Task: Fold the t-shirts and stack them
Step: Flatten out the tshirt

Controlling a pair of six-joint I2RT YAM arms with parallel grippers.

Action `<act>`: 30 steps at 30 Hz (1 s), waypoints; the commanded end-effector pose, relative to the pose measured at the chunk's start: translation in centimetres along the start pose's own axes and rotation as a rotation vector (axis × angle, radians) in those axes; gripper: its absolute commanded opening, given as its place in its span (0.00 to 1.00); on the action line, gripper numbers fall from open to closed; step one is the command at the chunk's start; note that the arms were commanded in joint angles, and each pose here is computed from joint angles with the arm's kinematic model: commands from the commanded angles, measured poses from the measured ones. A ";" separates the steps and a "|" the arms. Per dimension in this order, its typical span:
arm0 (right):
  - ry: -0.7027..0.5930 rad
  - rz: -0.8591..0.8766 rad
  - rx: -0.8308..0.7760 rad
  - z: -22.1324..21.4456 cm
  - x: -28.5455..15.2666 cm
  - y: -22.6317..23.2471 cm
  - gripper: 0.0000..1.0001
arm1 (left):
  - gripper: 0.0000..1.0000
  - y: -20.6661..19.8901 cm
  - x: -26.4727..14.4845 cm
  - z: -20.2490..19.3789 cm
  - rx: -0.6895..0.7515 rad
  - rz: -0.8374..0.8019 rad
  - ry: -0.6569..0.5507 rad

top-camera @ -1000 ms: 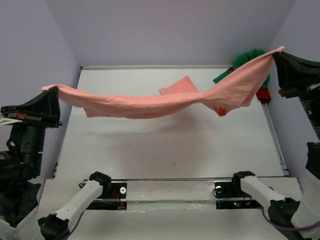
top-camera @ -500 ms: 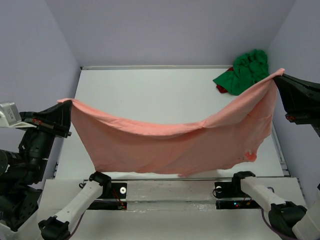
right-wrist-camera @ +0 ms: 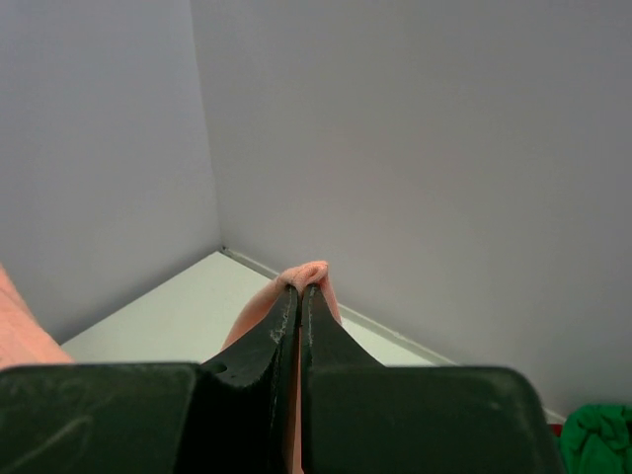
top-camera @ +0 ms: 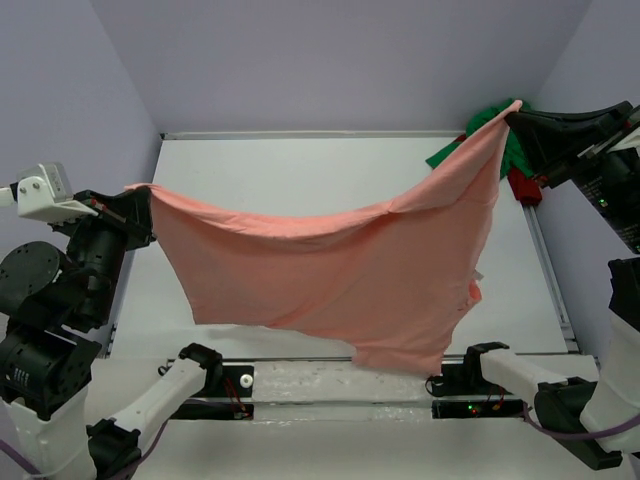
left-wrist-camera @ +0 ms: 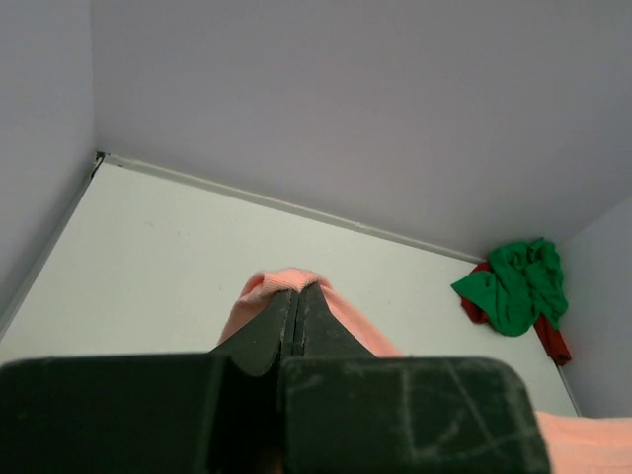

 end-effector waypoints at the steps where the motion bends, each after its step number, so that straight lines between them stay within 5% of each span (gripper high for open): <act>1: -0.068 -0.025 -0.040 2.0 -1.4 0.2 0.00 | 0.00 0.7 0.4 0.4 -0.006 0.055 -0.031; 14: -0.105 -0.070 -0.062 3.9 -4.1 0.6 0.00 | 0.00 2.2 -2.0 1.7 -0.018 0.121 -0.077; 30: 0.025 -0.433 -0.137 1.3 -3.6 -5.8 0.00 | 0.00 5.9 -5.3 4.2 -0.031 0.306 -0.205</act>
Point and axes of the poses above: each gripper's point midway between its finger pads, its own x axis out along the fingers, its own y axis along the line the jaws close on, z = x × y, the point moved 3 cm from there along -x, back along the fingers, and after that the axes turned 13 degrees about -x, right-handed, at the moved point
